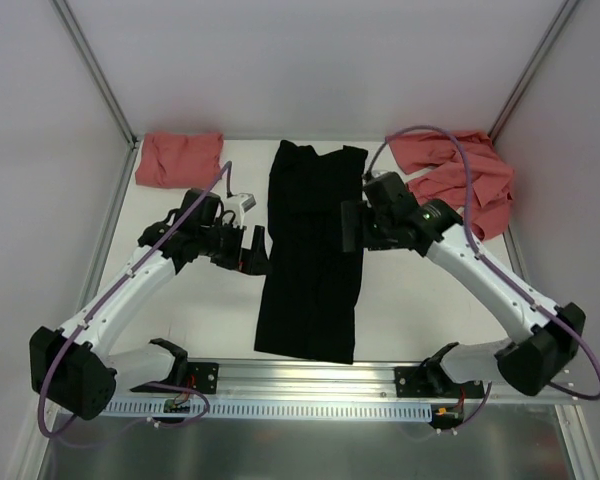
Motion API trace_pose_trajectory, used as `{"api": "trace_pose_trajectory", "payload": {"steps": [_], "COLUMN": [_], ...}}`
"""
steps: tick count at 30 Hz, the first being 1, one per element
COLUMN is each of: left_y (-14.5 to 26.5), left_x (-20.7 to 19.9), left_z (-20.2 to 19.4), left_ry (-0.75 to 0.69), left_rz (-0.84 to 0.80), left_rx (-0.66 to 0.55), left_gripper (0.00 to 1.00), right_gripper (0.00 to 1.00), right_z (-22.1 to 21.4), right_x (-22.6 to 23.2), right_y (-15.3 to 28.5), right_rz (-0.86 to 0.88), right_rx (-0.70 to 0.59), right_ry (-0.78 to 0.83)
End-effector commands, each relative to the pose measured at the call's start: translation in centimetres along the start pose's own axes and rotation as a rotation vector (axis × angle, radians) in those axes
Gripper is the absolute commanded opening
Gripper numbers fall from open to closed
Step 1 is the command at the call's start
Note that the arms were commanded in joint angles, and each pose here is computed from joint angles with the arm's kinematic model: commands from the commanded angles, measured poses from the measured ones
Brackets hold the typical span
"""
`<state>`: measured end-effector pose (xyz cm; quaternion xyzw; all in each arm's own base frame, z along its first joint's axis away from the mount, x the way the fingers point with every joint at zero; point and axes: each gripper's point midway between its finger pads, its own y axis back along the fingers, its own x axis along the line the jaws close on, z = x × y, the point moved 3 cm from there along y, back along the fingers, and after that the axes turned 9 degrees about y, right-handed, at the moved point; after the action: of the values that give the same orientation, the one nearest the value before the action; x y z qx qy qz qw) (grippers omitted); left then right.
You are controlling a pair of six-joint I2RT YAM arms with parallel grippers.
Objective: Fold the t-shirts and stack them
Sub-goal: Rotate the tshirt 90 degrees
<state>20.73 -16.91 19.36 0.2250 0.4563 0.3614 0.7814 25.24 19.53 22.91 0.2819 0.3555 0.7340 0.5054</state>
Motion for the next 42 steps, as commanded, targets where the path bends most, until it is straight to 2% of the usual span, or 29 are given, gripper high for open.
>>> {"api": "trace_pose_trajectory", "payload": {"steps": [1,5,8,11,12,13,16,19,25,32,42], "left_y": [-1.1,-1.4,-1.2,-0.8,-0.7,-0.5,-0.2,0.1,0.1,-0.9,-2.3], "left_x": [0.8,0.2,0.1,-1.2,-1.4,-1.7,-1.9,-1.6,-1.1,-0.8,-0.6], "left_z": [-2.1,-1.1,1.5,3.8,4.1,4.5,4.3,3.9,3.3,3.5,4.9], "left_ry": [0.047,0.071,0.047,0.023,0.019,0.017,0.019,0.024,0.073,0.098,0.104], "left_rz": [-0.011,-0.028,0.013,-0.011,-0.013,-0.019,-0.021,0.002,0.025,0.036,0.046], "left_rx": [0.127,0.134,0.053,0.009,0.008,0.001,0.004,0.002,-0.005,0.022,0.061], "left_gripper": [0.99,0.99,0.99,0.99,0.99,0.99,0.99,0.99,0.99,0.99,0.99], "right_gripper": [0.99,1.0,0.99,1.0,0.99,0.99,1.0,0.99,1.0,0.99,1.0], "right_z": [-5.1,-5.8,-4.2,-0.3,2.8,3.8,9.1,12.0,9.0,8.8,9.2], "right_x": [-1.5,-1.1,-0.5,0.5,1.4,1.6,2.8,3.1,0.6,-1.3,1.9], "right_y": [-1.6,-3.1,-4.3,-6.6,-8.3,-8.9,-11.6,-14.0,-18.9,-21.9,-22.1], "right_rz": [-0.074,-0.087,-0.078,-0.085,-0.08,-0.08,-0.055,-0.028,-0.017,-0.004,0.141], "right_rx": [0.119,0.171,0.154,0.172,0.16,0.184,0.168,0.146,0.236,0.249,0.245], "right_ry": [-0.056,-0.039,-0.009,0.078,0.117,0.135,0.159,0.142,0.052,-0.014,-0.075]}}
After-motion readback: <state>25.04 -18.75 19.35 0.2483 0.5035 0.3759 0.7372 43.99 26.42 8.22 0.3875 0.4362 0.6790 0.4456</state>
